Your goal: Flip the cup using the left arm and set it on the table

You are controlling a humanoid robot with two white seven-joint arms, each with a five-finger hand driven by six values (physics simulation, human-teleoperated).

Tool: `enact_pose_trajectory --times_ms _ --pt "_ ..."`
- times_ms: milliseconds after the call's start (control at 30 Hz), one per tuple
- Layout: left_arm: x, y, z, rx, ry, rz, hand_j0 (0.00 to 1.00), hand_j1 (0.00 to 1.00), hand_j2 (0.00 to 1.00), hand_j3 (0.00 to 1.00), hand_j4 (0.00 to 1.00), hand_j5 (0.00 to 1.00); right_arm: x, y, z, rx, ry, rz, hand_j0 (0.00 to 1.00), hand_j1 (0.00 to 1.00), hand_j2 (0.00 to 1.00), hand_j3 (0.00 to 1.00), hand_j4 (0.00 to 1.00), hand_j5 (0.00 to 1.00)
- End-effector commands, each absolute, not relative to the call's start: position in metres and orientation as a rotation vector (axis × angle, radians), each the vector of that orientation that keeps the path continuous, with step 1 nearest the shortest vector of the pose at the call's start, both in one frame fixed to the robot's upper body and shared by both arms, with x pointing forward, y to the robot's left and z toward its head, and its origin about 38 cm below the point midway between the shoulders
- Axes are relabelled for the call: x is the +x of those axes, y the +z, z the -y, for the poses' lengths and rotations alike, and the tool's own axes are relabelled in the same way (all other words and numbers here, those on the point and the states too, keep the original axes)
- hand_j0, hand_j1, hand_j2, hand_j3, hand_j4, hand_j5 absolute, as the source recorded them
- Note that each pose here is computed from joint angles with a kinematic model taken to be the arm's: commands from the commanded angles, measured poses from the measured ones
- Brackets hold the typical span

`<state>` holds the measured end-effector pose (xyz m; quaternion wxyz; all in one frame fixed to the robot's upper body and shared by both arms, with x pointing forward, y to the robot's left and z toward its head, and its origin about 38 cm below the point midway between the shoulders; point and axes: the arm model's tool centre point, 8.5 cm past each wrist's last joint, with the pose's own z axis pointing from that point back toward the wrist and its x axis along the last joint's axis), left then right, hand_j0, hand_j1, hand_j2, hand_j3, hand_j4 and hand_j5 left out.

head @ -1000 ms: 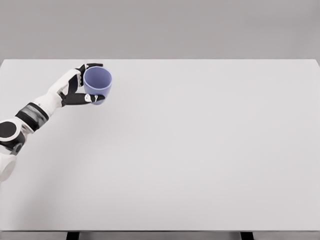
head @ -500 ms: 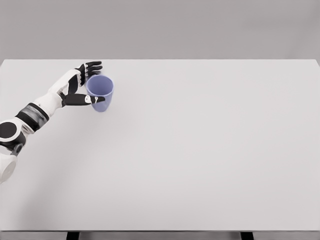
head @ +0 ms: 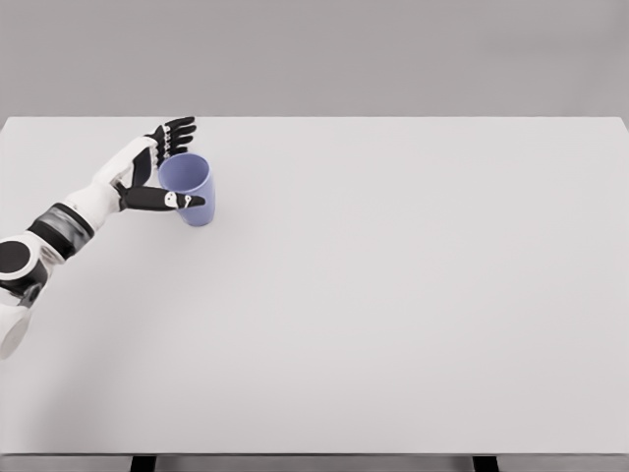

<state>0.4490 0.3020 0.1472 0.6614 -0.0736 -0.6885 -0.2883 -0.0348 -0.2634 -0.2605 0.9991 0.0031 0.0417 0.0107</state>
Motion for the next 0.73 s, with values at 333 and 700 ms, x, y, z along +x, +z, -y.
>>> enact_pose_trajectory --times_ms 333,700 --pt "0.448 0.159 -0.319 -0.119 -0.677 1.56 1.0 1.0 1.0 1.0 1.0 1.0 -0.035 -0.26 0.263 0.006 0.022 -0.084 1.0 1.0 1.0 1.0 1.0 1.0" --pt "0.443 0.206 -0.376 0.053 -0.725 1.585 1.0 1.0 1.0 1.0 1.0 1.0 -0.035 -0.26 0.263 0.006 0.022 -0.084 1.0 1.0 1.0 1.0 1.0 1.0"
